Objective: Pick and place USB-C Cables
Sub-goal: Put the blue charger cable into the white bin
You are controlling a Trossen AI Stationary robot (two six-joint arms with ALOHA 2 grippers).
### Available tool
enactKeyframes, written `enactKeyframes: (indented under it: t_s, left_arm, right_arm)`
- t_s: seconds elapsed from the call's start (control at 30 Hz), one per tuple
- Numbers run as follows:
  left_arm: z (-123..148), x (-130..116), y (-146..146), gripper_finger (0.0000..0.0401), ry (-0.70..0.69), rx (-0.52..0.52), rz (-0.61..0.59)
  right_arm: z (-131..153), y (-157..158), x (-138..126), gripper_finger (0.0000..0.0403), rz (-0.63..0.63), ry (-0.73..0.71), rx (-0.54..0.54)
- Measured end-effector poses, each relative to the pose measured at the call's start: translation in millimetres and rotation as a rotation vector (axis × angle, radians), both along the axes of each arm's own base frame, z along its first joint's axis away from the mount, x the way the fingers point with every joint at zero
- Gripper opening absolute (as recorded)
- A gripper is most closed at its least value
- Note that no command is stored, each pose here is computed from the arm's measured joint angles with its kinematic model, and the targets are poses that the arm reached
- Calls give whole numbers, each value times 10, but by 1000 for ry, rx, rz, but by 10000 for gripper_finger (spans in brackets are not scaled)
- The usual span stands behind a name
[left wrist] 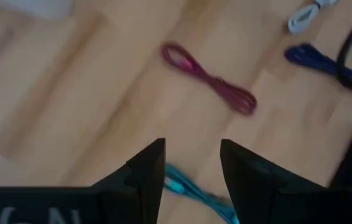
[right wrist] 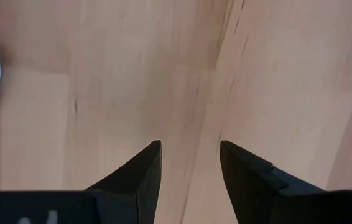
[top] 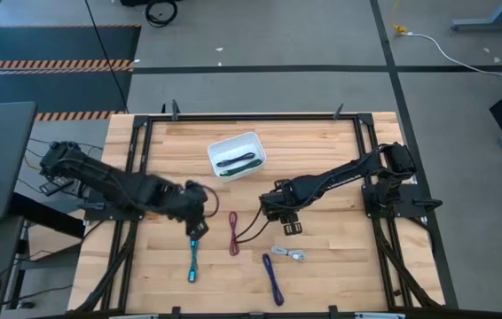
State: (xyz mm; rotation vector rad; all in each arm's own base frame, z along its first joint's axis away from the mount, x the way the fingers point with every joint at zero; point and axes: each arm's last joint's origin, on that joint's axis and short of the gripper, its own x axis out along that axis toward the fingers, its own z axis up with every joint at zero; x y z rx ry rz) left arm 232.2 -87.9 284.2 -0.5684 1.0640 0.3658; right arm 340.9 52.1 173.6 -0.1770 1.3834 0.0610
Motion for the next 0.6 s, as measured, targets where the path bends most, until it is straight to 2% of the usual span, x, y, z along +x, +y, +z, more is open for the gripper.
enactKeyframes:
  t_s: [0.23,0.6]
  left_arm:
    - [-39,-120,-332,163,19,-116,116]
    - [-483,-105,-798,163,183,-132,297]
  right_arm:
    - [10,-64,58,169,58,-46,-9]
    - [35,-117,155,169,141,-136,-24]
